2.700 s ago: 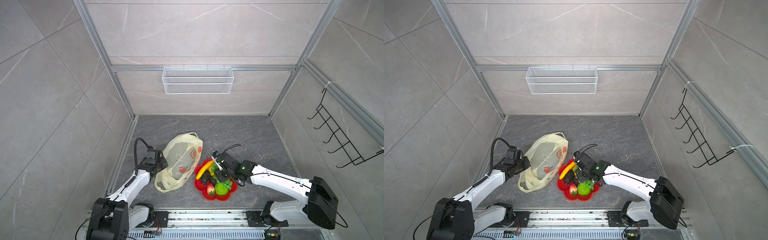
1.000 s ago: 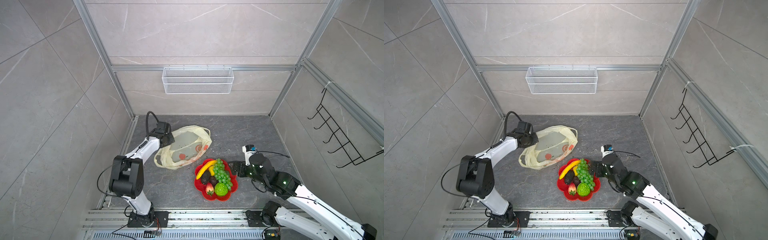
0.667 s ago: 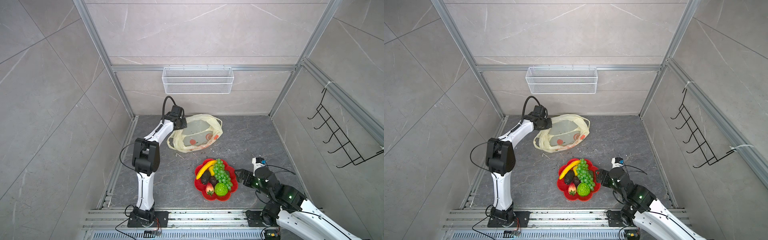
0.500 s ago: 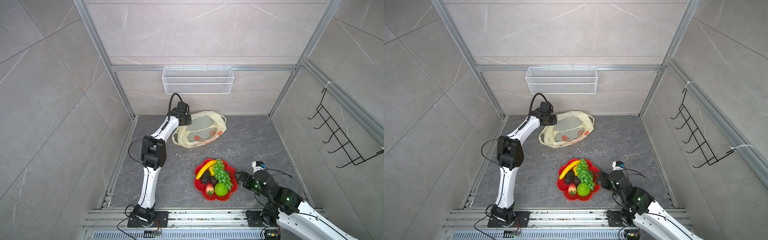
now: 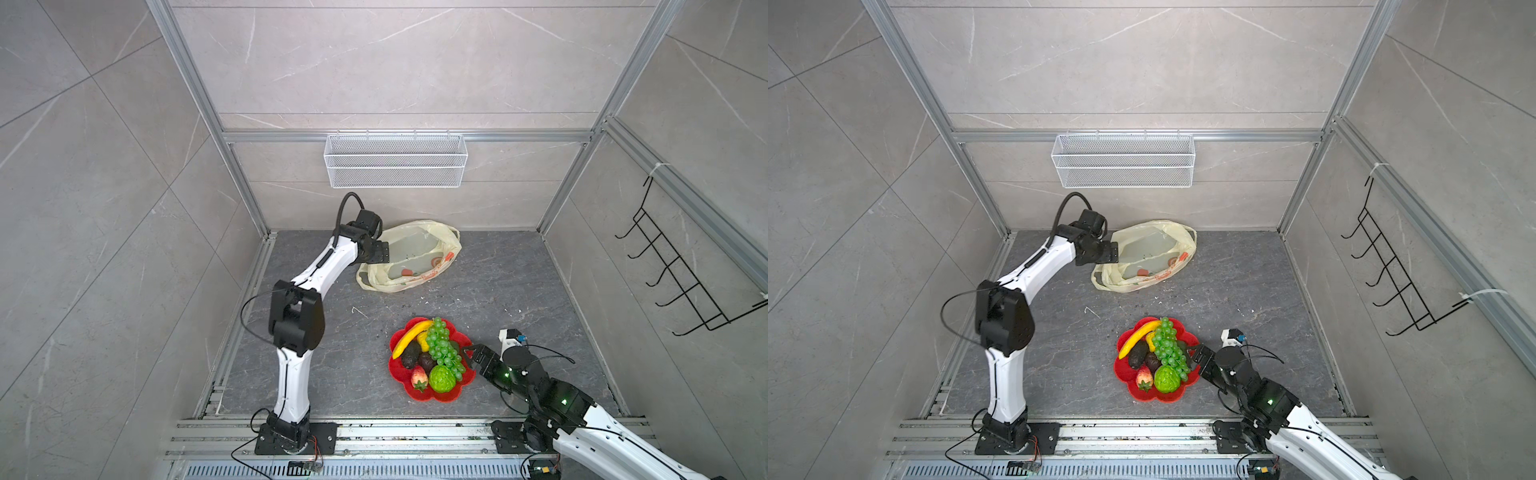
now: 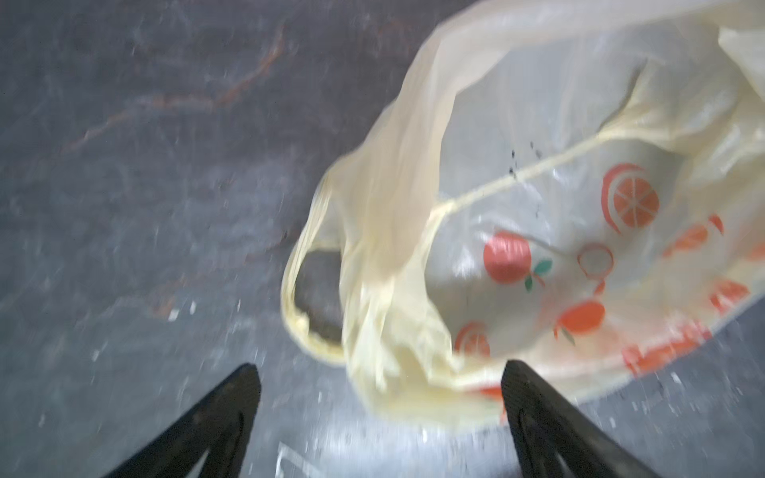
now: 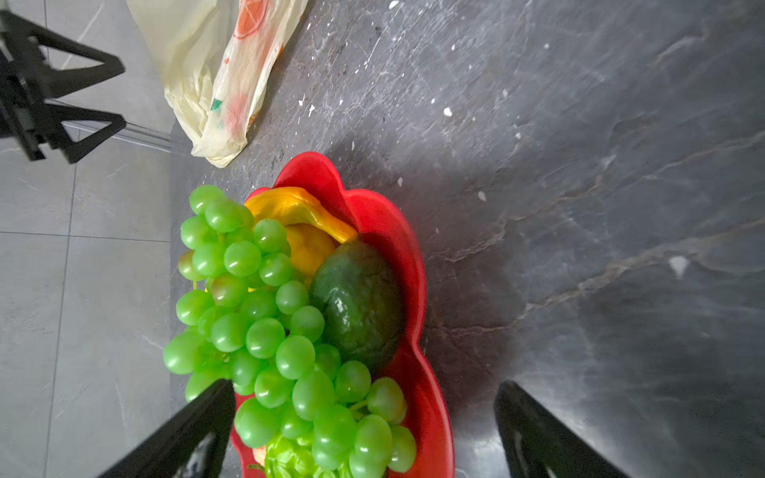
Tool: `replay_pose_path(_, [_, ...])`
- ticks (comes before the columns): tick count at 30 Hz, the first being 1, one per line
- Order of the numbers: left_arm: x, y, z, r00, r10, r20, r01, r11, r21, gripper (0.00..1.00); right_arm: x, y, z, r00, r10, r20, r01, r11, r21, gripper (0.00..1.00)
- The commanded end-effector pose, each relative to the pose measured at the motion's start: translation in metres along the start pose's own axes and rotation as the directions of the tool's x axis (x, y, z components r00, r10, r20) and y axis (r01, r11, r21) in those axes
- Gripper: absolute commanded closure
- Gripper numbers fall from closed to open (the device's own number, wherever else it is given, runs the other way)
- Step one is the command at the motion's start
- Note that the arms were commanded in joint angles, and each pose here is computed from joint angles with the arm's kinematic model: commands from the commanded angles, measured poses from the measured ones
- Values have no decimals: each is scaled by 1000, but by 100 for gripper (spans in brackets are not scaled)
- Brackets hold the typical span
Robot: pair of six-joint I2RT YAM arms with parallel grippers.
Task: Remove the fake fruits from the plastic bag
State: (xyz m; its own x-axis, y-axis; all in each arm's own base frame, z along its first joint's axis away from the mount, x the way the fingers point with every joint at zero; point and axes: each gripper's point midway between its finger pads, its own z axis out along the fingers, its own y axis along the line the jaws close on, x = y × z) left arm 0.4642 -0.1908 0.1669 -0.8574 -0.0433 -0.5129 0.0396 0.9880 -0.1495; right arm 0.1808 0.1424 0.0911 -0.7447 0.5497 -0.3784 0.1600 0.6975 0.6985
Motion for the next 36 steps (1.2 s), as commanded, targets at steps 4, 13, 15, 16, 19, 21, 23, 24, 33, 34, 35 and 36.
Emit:
replay_pose_path(4, [36,26,-54,985,-116,127,112,993,42,1,6,7,10,999,48,-18,-49,997,-64,0])
replay_pose_path(13, [107,79,-57,964,-200,174,210,977,-41,0,10,29,27,997,54,-52,-60,989,-137,5])
replay_pose_path(15, [117,89,-57,959,-216,184,231,971,-65,0,10,37,31,997,58,-54,-67,984,-167,6])
replay_pose_path(16, [122,93,-56,959,-219,182,236,969,-74,0,10,40,33,997,62,-54,-71,982,-177,6])
replay_pose_path(19, [136,103,-56,955,-230,184,251,963,-96,1,10,49,40,997,52,-56,-62,979,-192,6])
replay_pose_path(21, [146,109,-58,952,-240,191,262,960,-102,1,11,57,45,998,38,-59,-49,979,-197,6])
replay_pose_path(23, [155,114,-61,948,-248,198,272,956,-107,1,11,63,50,998,31,-56,-42,977,-207,6])
replay_pose_path(24, [158,117,-64,945,-251,209,277,955,-106,1,12,66,53,998,28,-56,-39,977,-211,6])
replay_pose_path(33, [181,142,-84,930,-237,279,288,945,-156,1,32,100,89,996,-31,-89,10,973,-231,6])
replay_pose_path(34, [182,144,-86,931,-234,282,286,944,-162,1,35,102,94,995,-32,-94,9,973,-231,6])
replay_pose_path(35, [184,145,-87,931,-229,283,282,945,-164,0,38,102,99,994,-35,-100,11,974,-225,6])
replay_pose_path(36, [185,146,-87,931,-228,286,282,945,-165,0,39,104,102,994,-37,-104,13,974,-225,6])
